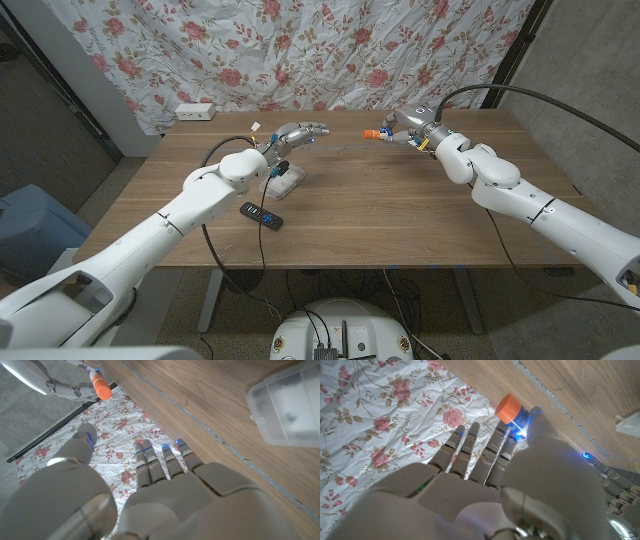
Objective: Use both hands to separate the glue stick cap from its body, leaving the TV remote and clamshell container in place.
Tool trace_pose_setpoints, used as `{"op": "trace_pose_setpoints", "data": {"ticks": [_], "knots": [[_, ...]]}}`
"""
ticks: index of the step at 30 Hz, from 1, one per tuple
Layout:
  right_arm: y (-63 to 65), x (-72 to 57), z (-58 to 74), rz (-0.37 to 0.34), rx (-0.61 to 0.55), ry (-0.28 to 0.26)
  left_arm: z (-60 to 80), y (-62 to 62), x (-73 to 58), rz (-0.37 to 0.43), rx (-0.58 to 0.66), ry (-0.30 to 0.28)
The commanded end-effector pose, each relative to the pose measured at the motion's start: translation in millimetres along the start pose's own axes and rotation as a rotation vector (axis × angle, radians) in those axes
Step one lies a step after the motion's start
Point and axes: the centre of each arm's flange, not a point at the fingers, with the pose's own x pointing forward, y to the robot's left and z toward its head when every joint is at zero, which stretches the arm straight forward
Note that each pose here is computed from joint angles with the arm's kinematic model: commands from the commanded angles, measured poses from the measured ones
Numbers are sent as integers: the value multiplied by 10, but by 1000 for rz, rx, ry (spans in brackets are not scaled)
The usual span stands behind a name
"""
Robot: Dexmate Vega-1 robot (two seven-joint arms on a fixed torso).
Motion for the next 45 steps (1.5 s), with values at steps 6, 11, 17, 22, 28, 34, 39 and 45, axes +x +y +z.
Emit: {"op": "trace_pose_setpoints", "data": {"ticks": [6,11,17,22,28,34,39,45], "knots": [[-5,-52,123,-21,-17,-18,88,-97,106,-49,68,-10],[-8,-58,150,-27,-22,-15,111,-125,142,-60,82,-30],[-12,-67,189,-34,-25,-5,159,-160,178,-52,113,-54],[-10,-68,218,-36,-29,6,167,-221,209,-51,115,-55],[3,-62,263,-35,-36,15,167,-271,239,-40,109,-58],[14,-46,309,-36,-38,15,158,-312,275,-36,111,-54],[12,-31,335,-44,-39,14,158,-344,312,-34,113,-48],[10,-7,354,-50,-32,12,150,-390,366,-36,104,-50]]}}
